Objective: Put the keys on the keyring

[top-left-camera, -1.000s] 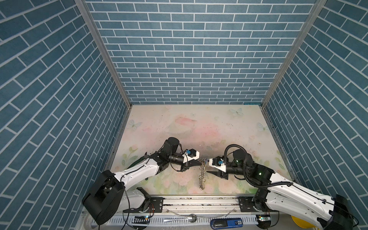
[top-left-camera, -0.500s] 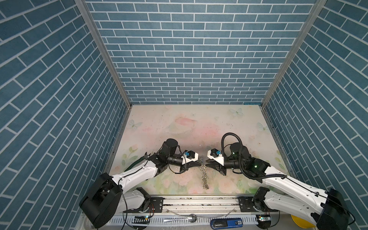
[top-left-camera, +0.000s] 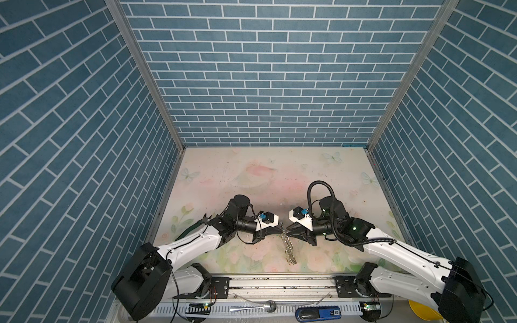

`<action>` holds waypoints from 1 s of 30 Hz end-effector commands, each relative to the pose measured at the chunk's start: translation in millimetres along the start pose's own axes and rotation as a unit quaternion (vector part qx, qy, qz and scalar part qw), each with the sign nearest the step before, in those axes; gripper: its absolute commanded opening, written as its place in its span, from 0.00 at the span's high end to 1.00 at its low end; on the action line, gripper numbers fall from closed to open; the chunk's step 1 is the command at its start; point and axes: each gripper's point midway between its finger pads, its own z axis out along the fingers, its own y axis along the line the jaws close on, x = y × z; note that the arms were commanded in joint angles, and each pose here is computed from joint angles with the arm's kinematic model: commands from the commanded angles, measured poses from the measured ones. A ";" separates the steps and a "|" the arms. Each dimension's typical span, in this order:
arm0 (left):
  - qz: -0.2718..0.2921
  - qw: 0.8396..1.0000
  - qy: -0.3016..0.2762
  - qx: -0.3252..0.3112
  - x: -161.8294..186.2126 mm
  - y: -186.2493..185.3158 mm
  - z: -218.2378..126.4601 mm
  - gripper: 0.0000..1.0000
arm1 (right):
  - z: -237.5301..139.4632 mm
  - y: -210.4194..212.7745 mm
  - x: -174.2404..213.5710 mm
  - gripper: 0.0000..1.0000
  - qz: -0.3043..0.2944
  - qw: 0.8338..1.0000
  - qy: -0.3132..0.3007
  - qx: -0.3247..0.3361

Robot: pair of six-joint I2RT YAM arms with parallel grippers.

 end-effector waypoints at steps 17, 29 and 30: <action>0.015 1.000 -0.011 0.004 -5.8 -3.0 -0.5 1.00 | 1.5 0.9 -18.3 0.88 -0.016 1.000 -0.017 -0.018; -0.001 1.000 0.011 -0.022 -2.8 7.4 -0.4 0.86 | -5.7 -6.2 -17.2 1.00 -0.012 1.000 0.011 0.014; -0.010 0.999 0.016 -0.033 -3.1 11.8 -1.0 0.81 | -8.2 -7.4 -16.8 1.00 -0.013 0.999 0.022 0.021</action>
